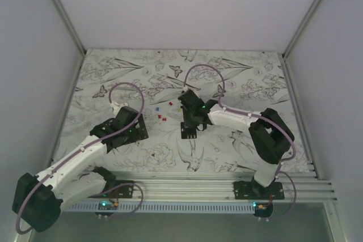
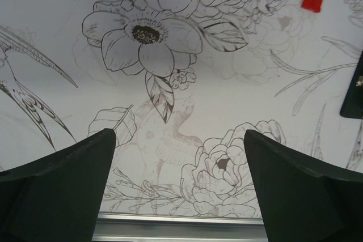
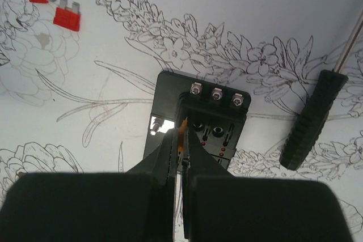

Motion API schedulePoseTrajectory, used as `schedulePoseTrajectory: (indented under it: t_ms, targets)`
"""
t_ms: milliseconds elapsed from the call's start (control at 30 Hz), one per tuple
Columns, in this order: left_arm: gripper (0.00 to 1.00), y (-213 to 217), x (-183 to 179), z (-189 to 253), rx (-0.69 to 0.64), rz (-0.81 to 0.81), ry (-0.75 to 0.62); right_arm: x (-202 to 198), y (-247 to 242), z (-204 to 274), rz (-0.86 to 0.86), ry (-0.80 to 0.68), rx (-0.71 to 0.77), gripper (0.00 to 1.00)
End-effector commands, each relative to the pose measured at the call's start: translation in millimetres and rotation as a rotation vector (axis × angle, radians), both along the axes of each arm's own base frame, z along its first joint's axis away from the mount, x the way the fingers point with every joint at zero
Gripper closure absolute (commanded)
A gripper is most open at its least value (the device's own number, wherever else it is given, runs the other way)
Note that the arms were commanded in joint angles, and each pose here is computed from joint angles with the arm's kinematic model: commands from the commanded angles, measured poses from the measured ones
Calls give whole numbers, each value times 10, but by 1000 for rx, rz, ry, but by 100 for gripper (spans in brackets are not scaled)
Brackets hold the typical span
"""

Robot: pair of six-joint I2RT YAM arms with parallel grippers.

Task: Snap on the fuse box
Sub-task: Install the fuse at the fuse box base.

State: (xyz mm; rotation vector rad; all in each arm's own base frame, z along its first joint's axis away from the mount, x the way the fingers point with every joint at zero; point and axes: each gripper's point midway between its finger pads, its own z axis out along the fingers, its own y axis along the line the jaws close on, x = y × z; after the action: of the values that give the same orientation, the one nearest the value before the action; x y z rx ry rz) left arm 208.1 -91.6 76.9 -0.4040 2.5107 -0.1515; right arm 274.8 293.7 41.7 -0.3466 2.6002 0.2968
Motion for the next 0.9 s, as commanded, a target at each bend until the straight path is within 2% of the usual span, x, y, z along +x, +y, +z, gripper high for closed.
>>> schedulePoseTrajectory:
  t_ms: [0, 300, 567, 867]
  targets:
    - [0, 117, -150, -162, 41, 22, 65, -18, 78, -85, 13, 61, 9, 100]
    - [0, 112, -150, -156, 41, 9, 62, -154, 193, -65, 177, 97, -8, 100]
    - [0, 96, -149, -165, 40, 4, 72, -159, 202, -115, 183, 127, -34, 100]
    - [0, 78, -166, -161, 27, -3, 74, -131, 133, -166, 209, 91, -181, 100]
